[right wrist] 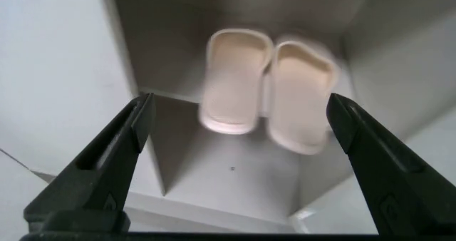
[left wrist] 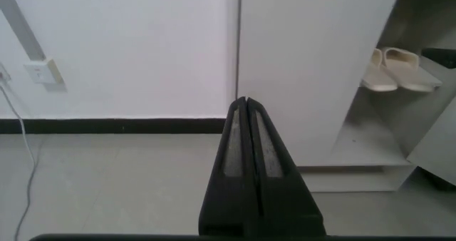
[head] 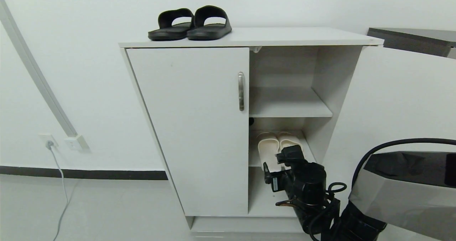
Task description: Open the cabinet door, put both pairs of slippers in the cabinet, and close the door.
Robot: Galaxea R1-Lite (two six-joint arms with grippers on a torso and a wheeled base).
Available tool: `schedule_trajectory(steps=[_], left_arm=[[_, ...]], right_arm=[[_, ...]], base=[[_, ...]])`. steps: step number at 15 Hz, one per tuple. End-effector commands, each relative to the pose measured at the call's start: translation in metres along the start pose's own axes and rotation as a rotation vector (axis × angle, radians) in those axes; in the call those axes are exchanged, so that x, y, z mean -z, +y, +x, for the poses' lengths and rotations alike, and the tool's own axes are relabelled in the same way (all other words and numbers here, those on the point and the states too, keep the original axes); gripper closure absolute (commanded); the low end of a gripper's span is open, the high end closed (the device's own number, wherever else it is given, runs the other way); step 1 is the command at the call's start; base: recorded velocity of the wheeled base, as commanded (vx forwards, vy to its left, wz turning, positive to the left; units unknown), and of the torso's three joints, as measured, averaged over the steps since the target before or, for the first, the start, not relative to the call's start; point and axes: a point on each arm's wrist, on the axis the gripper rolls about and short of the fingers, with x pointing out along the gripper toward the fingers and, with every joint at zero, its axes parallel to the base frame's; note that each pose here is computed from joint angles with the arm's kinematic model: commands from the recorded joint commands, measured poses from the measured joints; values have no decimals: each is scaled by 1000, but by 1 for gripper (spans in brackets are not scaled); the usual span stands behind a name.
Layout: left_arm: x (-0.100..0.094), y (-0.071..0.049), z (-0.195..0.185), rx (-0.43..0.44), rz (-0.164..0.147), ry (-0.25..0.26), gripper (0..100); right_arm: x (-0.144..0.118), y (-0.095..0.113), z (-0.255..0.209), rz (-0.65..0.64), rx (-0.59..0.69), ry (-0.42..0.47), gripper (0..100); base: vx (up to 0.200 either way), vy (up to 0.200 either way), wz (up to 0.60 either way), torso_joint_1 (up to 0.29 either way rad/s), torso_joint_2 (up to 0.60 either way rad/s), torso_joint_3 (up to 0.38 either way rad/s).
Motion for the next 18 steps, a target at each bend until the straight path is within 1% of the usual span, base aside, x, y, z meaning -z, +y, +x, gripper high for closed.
schedule_trajectory(steps=[1, 13, 18], left_arm=[[0, 0, 0, -1, 0, 1, 100], [0, 0, 0, 1, 1, 1, 100], [0, 0, 0, 1, 3, 1, 100]], right_arm=[[1, 0, 0, 1, 0, -3, 0], [2, -5, 0, 6, 9, -7, 0], [5, -5, 3, 12, 4, -31, 0]], base=[[0, 200, 0, 2, 2, -2], [0, 200, 0, 2, 1, 3], [0, 0, 0, 0, 0, 0]])
